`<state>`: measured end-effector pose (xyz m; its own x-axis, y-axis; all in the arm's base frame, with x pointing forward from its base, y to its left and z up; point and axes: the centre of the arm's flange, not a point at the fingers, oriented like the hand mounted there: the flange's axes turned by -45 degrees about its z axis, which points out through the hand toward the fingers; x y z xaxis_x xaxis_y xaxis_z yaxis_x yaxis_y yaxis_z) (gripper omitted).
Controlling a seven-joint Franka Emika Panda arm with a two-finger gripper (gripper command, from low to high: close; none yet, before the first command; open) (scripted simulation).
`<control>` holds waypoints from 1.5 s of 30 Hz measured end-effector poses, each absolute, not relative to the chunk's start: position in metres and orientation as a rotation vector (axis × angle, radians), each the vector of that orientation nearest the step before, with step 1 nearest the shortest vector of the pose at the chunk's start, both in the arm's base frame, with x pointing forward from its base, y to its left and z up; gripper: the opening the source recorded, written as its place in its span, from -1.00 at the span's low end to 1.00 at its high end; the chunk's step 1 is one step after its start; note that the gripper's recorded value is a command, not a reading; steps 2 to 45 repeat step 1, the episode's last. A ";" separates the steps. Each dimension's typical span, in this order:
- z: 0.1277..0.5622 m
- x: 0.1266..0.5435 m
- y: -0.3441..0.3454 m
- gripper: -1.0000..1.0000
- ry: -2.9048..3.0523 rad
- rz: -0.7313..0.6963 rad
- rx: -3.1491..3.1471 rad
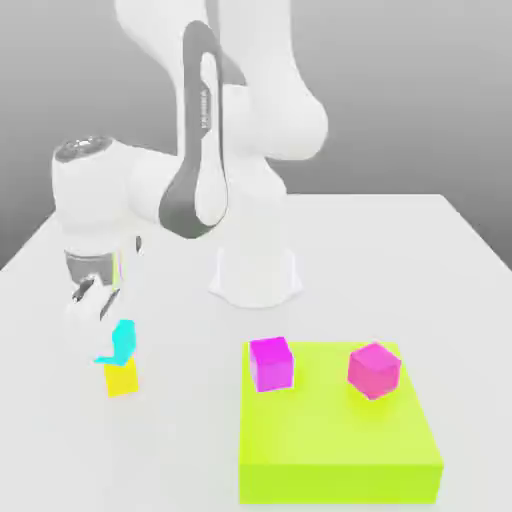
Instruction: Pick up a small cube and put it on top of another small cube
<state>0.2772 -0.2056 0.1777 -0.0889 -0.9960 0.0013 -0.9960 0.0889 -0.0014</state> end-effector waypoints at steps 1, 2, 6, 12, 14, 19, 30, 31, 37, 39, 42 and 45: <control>0.178 0.277 -0.206 1.00 -2.318 0.003 2.120; 0.178 0.277 -0.206 1.00 -2.318 0.003 2.120; 0.178 0.277 -0.206 1.00 -2.318 0.003 2.120; 0.178 0.277 -0.206 1.00 -2.318 0.003 2.120; 0.178 0.277 -0.206 1.00 -2.318 0.003 2.120; 0.178 0.277 -0.206 1.00 -2.318 0.003 2.120; 0.178 0.277 -0.206 1.00 -2.318 0.003 2.120; 0.178 0.277 -0.206 1.00 -2.318 0.003 2.120; 0.178 0.277 -0.206 1.00 -2.318 0.003 2.120; 0.178 0.277 -0.206 1.00 -2.318 0.003 2.120; 0.178 0.277 -0.206 1.00 -2.318 0.003 2.120; 0.178 0.277 -0.206 1.00 -2.318 0.003 2.120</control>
